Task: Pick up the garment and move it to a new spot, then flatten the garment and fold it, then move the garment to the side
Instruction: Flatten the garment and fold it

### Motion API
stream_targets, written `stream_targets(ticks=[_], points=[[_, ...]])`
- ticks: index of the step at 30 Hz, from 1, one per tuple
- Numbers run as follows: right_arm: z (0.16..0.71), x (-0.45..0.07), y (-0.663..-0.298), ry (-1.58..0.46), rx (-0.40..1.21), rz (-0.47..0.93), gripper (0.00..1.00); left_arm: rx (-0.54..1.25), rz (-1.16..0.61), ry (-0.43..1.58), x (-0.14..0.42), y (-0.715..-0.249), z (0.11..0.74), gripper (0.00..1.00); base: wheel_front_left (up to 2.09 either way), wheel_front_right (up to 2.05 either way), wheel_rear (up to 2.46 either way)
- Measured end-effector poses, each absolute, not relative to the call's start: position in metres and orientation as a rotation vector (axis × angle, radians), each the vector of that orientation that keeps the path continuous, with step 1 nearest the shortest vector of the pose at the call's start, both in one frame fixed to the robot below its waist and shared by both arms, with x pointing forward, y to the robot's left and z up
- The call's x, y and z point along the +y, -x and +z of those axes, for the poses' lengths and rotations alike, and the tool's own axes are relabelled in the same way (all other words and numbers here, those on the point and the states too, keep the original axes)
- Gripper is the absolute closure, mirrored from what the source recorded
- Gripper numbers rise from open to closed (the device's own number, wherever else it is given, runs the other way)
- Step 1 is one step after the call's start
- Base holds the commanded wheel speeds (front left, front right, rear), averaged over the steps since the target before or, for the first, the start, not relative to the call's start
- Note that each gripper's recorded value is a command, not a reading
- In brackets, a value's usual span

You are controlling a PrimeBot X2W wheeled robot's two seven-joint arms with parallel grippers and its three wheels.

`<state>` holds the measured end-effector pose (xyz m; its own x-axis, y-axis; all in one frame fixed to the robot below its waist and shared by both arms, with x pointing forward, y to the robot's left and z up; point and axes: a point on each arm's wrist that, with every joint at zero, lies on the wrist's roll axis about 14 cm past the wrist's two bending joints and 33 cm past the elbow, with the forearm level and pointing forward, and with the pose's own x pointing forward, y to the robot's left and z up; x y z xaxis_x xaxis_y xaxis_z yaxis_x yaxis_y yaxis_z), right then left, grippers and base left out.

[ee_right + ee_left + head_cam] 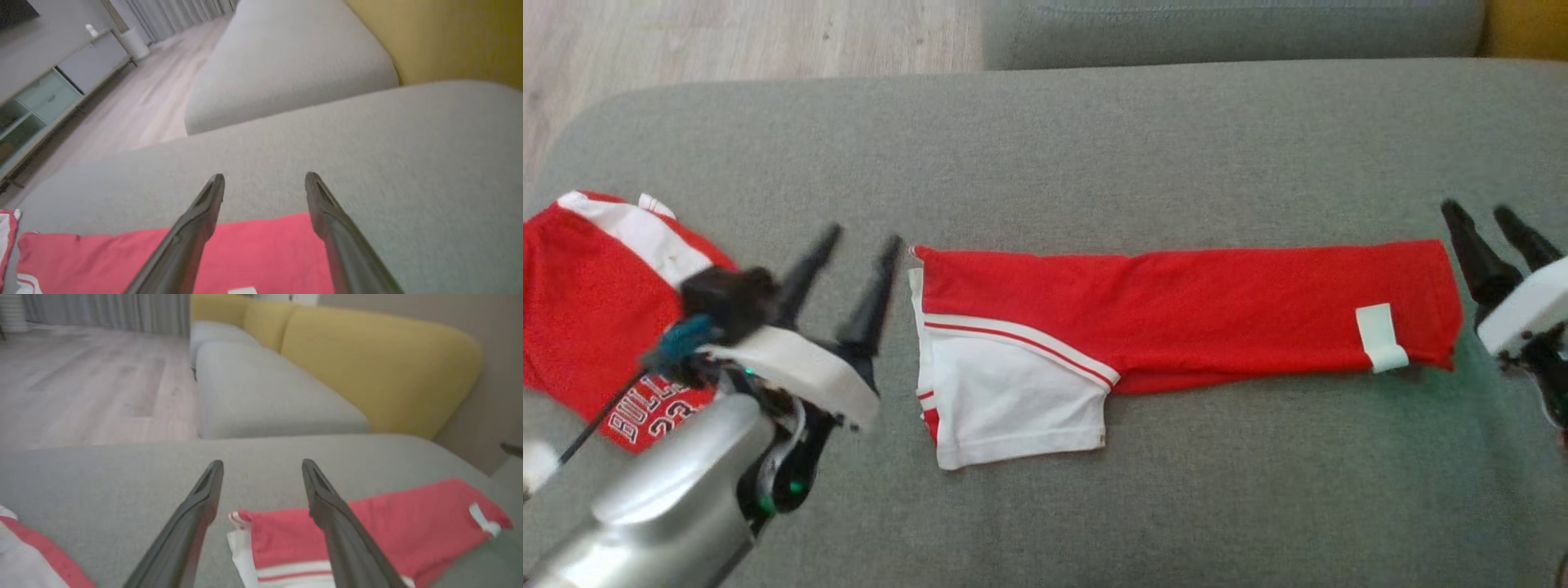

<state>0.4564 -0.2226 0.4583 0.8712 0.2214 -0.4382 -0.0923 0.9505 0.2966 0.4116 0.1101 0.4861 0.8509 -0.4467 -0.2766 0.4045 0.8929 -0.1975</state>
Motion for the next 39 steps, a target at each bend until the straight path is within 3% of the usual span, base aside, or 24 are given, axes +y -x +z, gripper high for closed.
stream_targets(ticks=[3,7,10,13,19,25,32,39], points=[[0.496,-0.208,-0.465,-0.257,0.294,0.195,0.0,0.136,-0.323,0.283,0.126,-0.428,0.522,0.0,0.0,0.0,0.0],[0.527,-0.197,-0.463,-0.161,0.096,0.218,0.0,0.034,-0.217,0.369,0.143,-0.433,0.542,0.0,0.0,0.0,0.0],[0.529,-0.184,-0.453,-0.146,0.019,0.229,0.0,-0.083,-0.168,0.412,0.152,-0.429,0.563,0.0,0.0,0.0,0.0],[0.519,-0.173,-0.438,-0.159,0.002,0.221,0.0,-0.081,-0.137,0.355,0.154,-0.412,0.545,0.0,0.0,0.0,0.0],[0.499,-0.169,-0.419,-0.165,0.01,0.17,0.0,-0.012,-0.096,0.341,0.149,-0.382,0.504,0.0,0.0,0.0,0.0],[0.489,-0.169,-0.416,-0.161,0.031,0.148,0.0,-0.022,-0.1,0.339,0.147,-0.38,0.5,0.0,0.0,0.0,0.0],[0.437,-0.228,-0.419,-0.15,0.237,-0.064,0.0,0.008,-0.134,0.325,0.14,-0.385,0.486,0.0,0.0,0.0,0.0],[0.404,-0.23,-0.433,-0.16,0.377,-0.137,0.0,0.038,-0.142,0.325,0.139,-0.397,0.473,0.0,0.0,0.0,0.0]])
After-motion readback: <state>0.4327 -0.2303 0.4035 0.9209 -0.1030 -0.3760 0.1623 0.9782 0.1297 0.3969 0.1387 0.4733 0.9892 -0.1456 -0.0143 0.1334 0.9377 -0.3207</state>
